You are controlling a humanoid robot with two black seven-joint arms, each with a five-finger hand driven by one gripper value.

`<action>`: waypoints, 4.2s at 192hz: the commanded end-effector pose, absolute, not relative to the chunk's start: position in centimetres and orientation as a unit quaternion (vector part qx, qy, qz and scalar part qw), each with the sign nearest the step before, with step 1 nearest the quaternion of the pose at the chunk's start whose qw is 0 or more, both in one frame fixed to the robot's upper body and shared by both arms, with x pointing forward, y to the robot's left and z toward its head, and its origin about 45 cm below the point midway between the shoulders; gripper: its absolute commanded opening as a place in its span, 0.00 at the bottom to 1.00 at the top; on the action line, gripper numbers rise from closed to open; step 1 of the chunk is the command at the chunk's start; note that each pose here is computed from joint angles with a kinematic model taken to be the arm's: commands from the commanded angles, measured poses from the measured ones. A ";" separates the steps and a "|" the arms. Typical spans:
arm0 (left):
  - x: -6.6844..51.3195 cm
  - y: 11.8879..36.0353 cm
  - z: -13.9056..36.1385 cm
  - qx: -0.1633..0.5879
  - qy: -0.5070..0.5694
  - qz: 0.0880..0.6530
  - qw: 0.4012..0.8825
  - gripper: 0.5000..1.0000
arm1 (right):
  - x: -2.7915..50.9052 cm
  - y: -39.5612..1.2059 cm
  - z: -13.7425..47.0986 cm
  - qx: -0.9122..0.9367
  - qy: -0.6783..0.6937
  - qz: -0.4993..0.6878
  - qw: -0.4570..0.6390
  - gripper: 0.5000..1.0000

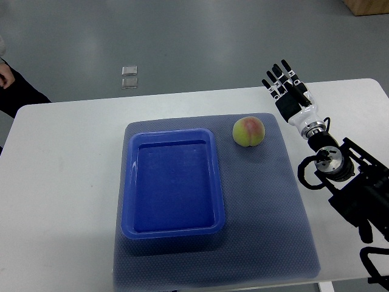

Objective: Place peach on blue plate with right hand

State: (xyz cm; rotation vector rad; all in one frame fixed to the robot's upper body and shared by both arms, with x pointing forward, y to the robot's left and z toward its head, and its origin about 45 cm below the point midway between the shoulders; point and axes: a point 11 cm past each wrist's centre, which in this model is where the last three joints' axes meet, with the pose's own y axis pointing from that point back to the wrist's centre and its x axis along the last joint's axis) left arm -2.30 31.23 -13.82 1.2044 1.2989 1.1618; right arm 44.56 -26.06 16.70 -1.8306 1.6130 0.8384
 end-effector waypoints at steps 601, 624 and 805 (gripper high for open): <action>-2.2 30.1 -13.8 0.485 0.545 0.466 0.500 1.00 | 47.7 -18.6 28.0 -0.733 0.147 -0.385 -0.541 0.00; -2.2 30.1 -13.8 0.485 0.545 0.466 0.500 1.00 | 46.9 -18.5 32.2 -0.736 0.135 -0.401 -0.529 0.00; -2.2 30.0 -13.8 0.485 0.546 0.465 0.501 1.00 | 42.0 -2.3 33.7 -0.790 0.057 -0.446 -0.417 0.00</action>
